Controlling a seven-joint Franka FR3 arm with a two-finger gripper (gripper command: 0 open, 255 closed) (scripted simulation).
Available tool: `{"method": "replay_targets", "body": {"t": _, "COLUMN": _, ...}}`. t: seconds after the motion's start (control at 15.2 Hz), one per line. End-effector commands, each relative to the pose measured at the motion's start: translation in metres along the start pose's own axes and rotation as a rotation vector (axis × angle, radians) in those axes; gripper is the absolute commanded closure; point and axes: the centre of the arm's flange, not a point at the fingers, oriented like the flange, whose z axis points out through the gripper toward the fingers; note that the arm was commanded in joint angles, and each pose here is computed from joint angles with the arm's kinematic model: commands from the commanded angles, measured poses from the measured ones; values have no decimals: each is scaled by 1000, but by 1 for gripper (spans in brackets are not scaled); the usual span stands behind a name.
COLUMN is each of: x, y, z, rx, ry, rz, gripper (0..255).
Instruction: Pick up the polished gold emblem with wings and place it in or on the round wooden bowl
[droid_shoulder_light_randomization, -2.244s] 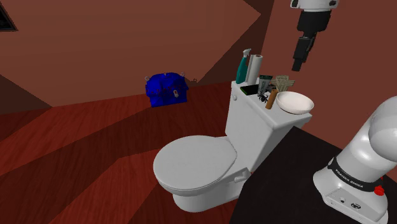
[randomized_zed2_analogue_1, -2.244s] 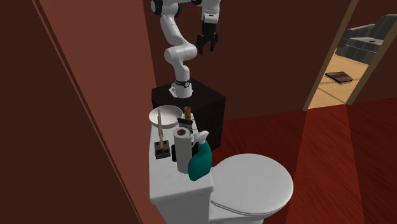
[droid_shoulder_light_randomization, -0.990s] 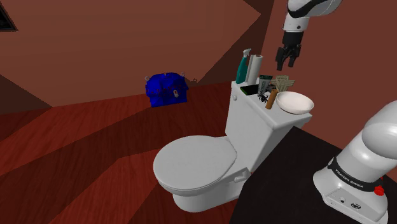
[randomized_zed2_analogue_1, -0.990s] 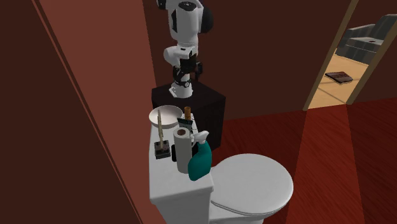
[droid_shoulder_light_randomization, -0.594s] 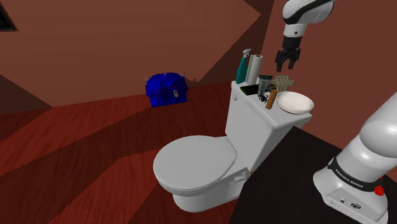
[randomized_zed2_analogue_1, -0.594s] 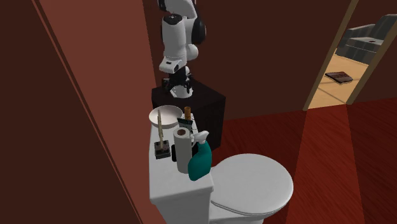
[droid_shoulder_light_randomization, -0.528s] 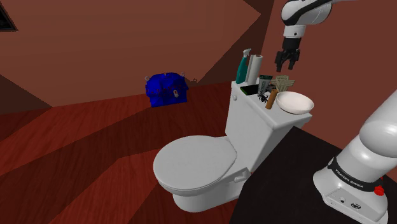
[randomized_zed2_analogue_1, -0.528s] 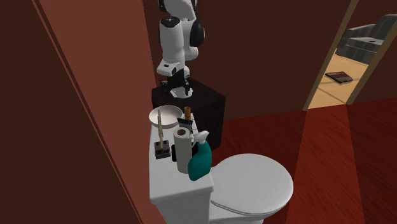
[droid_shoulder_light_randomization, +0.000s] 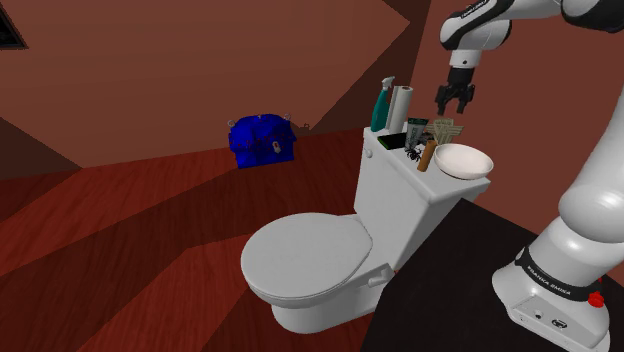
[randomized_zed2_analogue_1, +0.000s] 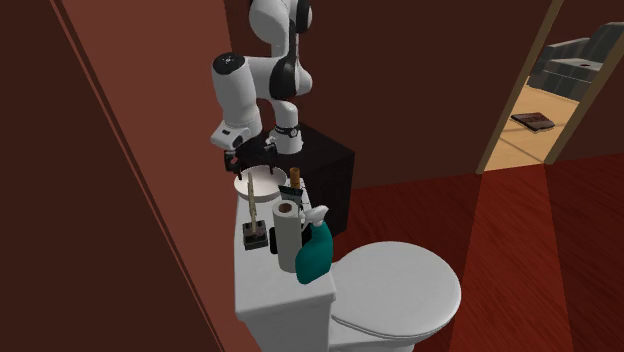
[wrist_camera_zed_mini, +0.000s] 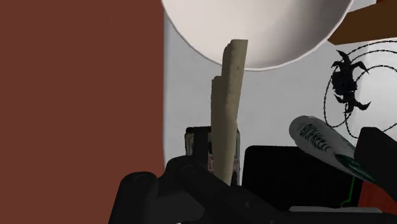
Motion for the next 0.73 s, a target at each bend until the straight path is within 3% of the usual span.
{"method": "replay_targets", "body": {"t": 0.0, "x": 12, "y": 24, "z": 13, "rx": 9, "ry": -4, "rz": 33, "gripper": 0}}
{"method": "replay_targets", "body": {"t": 0.66, "x": 15, "y": 29, "z": 55, "rx": 11, "ry": -6, "rz": 41, "gripper": 0}}
